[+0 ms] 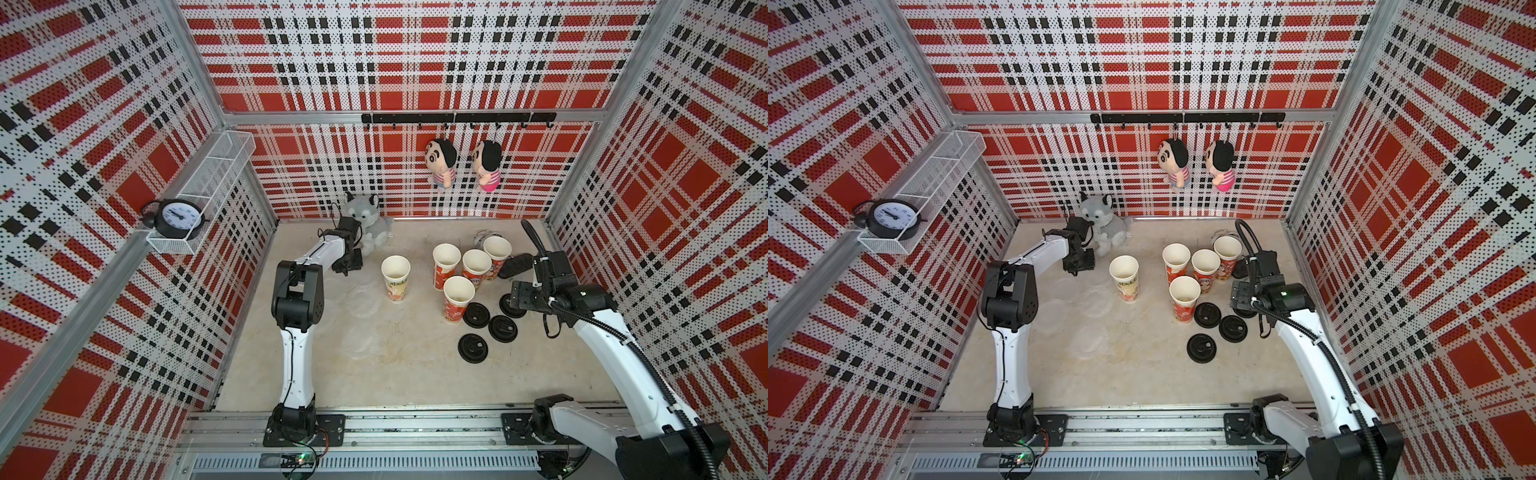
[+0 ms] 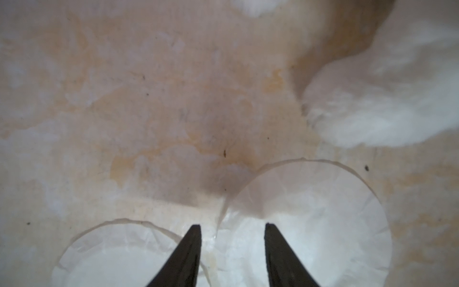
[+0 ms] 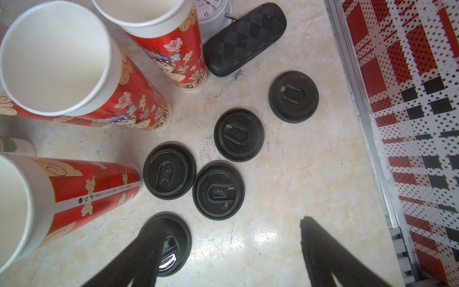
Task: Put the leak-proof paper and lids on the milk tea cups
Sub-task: Pick up the leak-proof paper from the center of the board.
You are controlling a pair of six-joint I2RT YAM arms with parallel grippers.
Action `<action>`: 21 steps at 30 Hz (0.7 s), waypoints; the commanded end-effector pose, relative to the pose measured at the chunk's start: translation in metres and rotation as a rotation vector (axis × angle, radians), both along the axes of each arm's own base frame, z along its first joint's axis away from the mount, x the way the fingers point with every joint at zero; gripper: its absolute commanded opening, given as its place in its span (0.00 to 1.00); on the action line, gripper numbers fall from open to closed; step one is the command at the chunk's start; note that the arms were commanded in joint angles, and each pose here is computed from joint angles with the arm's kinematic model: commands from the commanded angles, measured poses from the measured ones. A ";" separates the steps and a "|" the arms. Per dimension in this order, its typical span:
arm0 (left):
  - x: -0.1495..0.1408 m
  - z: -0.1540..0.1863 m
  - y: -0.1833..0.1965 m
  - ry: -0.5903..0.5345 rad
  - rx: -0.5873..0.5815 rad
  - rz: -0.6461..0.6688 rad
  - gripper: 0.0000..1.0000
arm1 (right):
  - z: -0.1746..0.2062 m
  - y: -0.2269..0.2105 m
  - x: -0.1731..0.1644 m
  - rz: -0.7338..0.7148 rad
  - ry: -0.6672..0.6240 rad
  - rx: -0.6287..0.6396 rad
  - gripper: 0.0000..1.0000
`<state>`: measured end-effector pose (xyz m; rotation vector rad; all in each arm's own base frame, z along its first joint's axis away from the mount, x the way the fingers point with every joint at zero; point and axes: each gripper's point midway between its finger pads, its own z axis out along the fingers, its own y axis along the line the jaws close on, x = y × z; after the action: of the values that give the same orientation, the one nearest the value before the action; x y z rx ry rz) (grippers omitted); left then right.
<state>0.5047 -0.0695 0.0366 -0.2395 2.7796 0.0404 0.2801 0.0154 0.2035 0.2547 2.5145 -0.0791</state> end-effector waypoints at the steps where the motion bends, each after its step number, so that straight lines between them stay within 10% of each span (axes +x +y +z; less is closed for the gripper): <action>1: -0.006 0.000 -0.001 0.021 0.022 -0.029 0.46 | -0.004 0.001 -0.001 0.001 0.016 -0.008 0.88; 21: -0.027 -0.039 0.002 0.141 0.056 -0.052 0.36 | -0.009 -0.002 -0.008 0.003 0.037 -0.024 0.88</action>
<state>0.4963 -0.0639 0.0213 -0.1968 2.8288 0.1233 0.2764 0.0146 0.1923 0.2485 2.5480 -0.0946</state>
